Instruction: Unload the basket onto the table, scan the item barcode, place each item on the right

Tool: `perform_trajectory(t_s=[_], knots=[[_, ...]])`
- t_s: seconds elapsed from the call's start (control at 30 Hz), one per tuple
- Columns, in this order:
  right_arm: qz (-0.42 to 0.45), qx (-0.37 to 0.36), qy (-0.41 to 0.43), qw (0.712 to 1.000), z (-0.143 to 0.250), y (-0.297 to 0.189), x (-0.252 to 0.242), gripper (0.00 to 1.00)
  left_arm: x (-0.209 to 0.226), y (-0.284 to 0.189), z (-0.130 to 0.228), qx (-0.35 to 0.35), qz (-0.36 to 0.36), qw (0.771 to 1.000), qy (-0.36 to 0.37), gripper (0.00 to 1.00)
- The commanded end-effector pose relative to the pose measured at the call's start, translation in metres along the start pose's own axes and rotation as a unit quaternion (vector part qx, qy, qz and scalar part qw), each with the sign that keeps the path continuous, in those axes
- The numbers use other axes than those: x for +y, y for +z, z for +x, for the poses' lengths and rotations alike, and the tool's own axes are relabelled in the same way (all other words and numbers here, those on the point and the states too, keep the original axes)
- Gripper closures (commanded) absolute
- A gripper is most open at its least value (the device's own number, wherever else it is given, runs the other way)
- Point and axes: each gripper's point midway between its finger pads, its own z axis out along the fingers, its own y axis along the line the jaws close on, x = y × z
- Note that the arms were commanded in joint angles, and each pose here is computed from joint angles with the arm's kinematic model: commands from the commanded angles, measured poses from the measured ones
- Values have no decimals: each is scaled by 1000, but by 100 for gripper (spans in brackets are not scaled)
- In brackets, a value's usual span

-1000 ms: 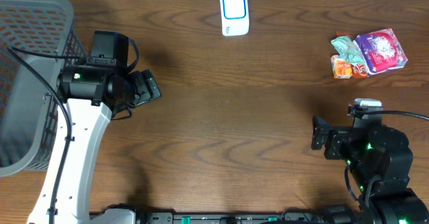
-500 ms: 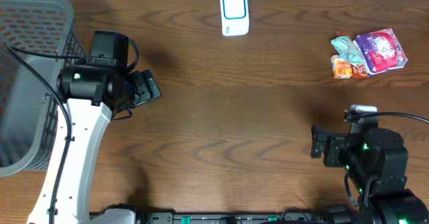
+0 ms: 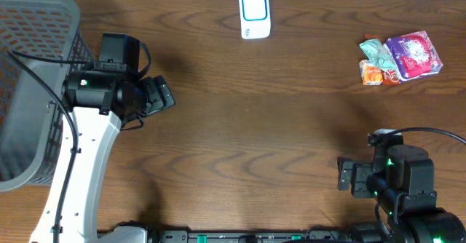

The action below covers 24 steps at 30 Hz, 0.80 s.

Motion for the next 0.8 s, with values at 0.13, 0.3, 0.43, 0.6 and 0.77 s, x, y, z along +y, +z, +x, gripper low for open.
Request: perform_trajectory(t_s=[0.13, 0.3, 0.43, 0.6, 0.77], knots=[[15, 4, 3, 1000, 3, -1, -5, 1, 3, -2, -1, -5, -5, 1000, 1, 5], [15, 3, 3, 1000, 3, -1, -5, 1, 3, -2, -1, -5, -5, 1000, 1, 5], [14, -7, 4, 1000, 2, -4, -5, 1, 3, -2, -1, -5, -5, 1000, 1, 5], [27, -59, -19, 998, -6, -15, -12, 1, 3, -2, -1, -5, -5, 1000, 1, 5], [20, -148, -55, 987, -27, -16, -8, 1, 3, -2, -1, -5, -5, 1000, 1, 5]])
